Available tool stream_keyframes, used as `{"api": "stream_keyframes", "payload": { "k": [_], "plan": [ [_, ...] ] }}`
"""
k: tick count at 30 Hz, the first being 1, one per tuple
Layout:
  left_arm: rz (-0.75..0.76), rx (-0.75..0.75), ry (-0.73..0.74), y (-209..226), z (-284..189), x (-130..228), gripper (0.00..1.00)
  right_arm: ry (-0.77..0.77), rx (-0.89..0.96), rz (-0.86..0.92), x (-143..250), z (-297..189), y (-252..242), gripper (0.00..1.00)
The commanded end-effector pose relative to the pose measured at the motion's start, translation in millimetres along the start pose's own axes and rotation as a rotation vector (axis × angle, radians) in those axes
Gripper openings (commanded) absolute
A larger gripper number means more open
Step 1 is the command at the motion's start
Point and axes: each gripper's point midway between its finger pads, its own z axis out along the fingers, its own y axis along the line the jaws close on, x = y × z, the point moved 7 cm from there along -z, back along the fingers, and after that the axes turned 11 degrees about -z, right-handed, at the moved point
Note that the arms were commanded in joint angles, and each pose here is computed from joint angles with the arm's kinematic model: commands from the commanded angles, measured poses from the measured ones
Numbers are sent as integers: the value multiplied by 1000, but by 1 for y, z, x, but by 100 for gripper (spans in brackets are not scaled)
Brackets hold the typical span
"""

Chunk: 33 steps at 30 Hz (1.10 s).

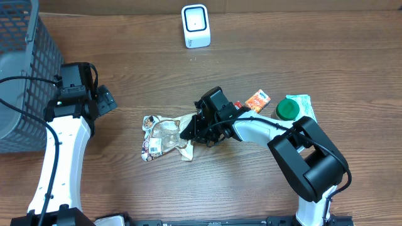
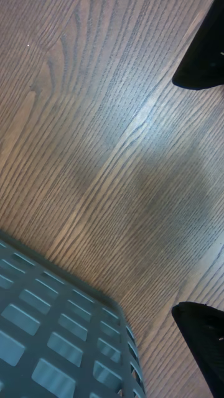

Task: Scan the item barcode
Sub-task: 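Lift the snack bag with the right gripper toward the scanner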

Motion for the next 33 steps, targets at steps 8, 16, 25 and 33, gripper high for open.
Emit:
{"api": "stream_keyframes", "payload": {
  "k": [8, 16, 25, 33],
  "plan": [
    [-16, -7, -24, 2, -4, -5, 100, -15, -33, -8, -7, -5, 1, 4],
    [-16, -7, -24, 2, -4, -5, 100, -110, -77, -93, -33, -64, 17, 4],
    [-16, -7, -24, 2, -4, -5, 100, -209, 7, -376, -43, -157, 58, 3],
    [-16, -7, -24, 2, -4, -5, 100, -377, 352, -499, -73, -260, 121, 3]
  ]
}}
